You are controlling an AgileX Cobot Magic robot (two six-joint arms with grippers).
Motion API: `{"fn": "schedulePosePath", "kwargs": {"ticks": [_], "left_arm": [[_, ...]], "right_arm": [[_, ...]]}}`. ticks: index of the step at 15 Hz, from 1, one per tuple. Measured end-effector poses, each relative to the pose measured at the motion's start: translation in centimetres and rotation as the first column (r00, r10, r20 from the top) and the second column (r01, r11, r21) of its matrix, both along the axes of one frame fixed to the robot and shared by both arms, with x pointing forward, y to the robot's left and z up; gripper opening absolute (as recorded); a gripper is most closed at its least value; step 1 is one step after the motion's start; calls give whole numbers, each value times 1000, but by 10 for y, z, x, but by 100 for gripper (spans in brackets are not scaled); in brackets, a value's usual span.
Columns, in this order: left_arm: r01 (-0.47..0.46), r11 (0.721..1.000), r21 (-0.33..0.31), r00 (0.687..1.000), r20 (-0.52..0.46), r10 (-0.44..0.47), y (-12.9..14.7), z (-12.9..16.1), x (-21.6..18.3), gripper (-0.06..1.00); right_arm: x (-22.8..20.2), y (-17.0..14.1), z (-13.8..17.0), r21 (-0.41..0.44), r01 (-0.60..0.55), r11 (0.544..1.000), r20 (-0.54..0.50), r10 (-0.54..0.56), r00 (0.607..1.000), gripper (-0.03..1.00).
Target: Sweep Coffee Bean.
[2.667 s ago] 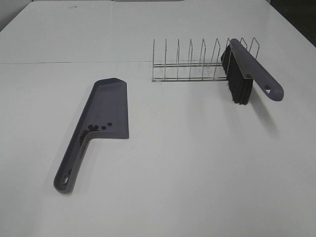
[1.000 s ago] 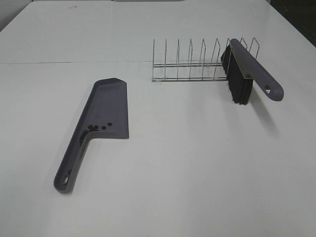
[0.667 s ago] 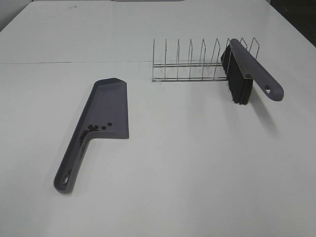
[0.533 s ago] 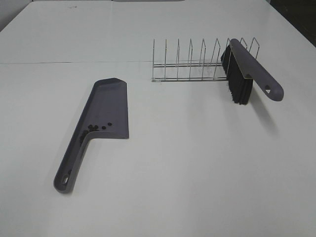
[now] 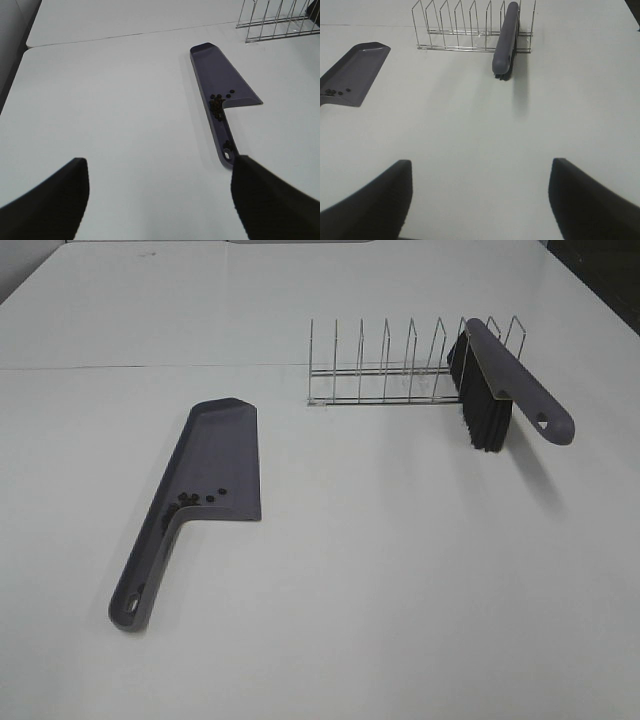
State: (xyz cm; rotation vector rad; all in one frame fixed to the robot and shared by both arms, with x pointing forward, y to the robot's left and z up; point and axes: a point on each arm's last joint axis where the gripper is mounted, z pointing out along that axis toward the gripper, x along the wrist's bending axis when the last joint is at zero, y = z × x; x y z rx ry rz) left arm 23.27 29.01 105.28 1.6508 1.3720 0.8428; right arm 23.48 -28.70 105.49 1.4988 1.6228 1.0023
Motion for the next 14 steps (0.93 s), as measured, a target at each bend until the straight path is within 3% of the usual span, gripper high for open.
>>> {"fn": "schedulePosePath", "kwargs": {"ticks": [14], "left_arm": [[0,1000,0,1000,0,0,0,0,0,72]], "right_arm": [[-3,0,0,6,-54,999,17,54,998,64]]}}
